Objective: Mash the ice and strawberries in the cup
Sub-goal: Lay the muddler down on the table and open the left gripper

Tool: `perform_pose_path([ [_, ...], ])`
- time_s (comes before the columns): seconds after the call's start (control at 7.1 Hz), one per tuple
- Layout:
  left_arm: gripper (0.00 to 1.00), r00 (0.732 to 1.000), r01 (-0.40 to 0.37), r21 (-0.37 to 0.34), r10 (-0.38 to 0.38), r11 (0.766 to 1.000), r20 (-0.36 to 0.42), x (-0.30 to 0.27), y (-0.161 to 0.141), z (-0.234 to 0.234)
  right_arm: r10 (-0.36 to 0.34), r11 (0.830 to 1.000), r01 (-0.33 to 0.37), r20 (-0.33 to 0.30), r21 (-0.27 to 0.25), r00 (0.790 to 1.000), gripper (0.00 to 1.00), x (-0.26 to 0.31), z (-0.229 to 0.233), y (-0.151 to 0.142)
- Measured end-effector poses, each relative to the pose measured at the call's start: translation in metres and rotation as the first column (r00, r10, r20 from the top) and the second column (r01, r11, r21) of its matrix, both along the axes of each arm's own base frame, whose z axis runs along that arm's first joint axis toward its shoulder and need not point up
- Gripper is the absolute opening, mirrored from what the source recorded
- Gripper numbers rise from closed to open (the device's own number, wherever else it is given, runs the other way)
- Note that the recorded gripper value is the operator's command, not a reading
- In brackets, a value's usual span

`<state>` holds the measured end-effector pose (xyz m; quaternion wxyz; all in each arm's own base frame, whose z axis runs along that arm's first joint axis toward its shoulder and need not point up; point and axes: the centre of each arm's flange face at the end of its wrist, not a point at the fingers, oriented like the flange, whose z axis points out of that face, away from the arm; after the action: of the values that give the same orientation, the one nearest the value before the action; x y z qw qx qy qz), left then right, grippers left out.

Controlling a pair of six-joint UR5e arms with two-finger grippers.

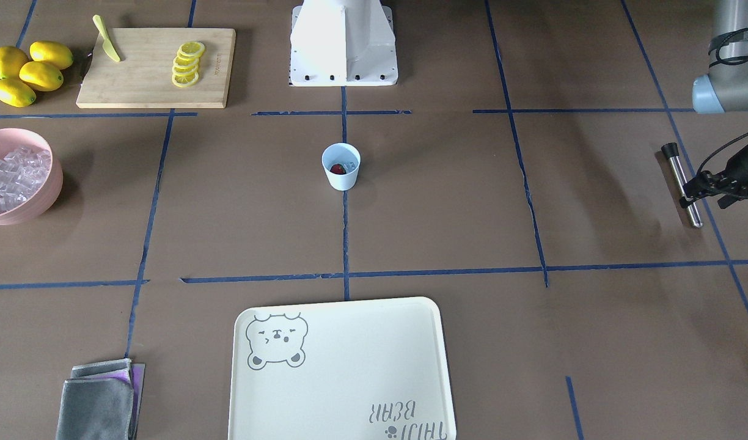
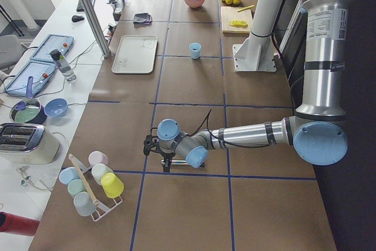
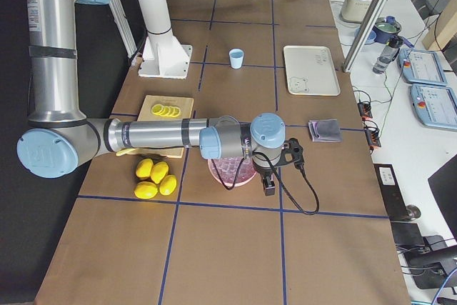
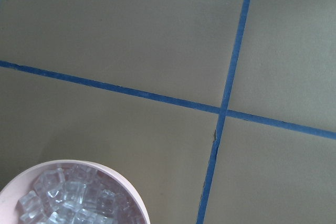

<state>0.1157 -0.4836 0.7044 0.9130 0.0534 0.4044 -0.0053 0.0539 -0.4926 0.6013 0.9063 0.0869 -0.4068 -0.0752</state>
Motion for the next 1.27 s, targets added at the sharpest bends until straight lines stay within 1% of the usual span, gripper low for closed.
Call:
perform_pose_path([
  [0.14, 1.0, 1.0, -0.007, -0.007, 0.007, 1.0, -0.002, -0.005, -0.002, -0.002, 0.0, 1.0, 0.0, 0.0, 0.001, 1.0, 0.99, 0.0, -0.001, 0.0],
  [0.28, 1.0, 1.0, -0.03, 0.001, 0.03, 1.0, 0.002, -0.018, -0.007, -0.007, 0.0, 1.0, 0.0, -0.001, 0.002, 1.0, 0.99, 0.0, -0.001, 0.0],
  [0.42, 1.0, 0.998, -0.058, 0.015, 0.058, 0.998, 0.025, -0.045, -0.014, -0.014, 0.0, 1.0, 0.0, -0.001, 0.002, 1.0, 0.99, 0.0, -0.001, 0.0],
  [0.7, 1.0, 0.99, -0.119, 0.023, 0.117, 0.993, 0.078, -0.115, -0.029, -0.042, 0.001, 1.0, -0.001, -0.002, 0.002, 1.0, 0.99, 0.001, 0.0, 0.0],
  [0.99, 1.0, 0.984, -0.152, 0.02, 0.15, 0.988, 0.092, -0.166, -0.027, -0.053, 0.0, 1.0, 0.0, -0.003, 0.002, 1.0, 0.99, 0.001, 0.0, 0.0],
  [1.27, 1.0, 0.985, -0.158, -0.015, 0.159, 0.987, 0.071, -0.182, -0.014, -0.043, 0.0, 1.0, 0.0, -0.005, -0.001, 1.0, 0.99, 0.001, 0.002, 0.0],
])
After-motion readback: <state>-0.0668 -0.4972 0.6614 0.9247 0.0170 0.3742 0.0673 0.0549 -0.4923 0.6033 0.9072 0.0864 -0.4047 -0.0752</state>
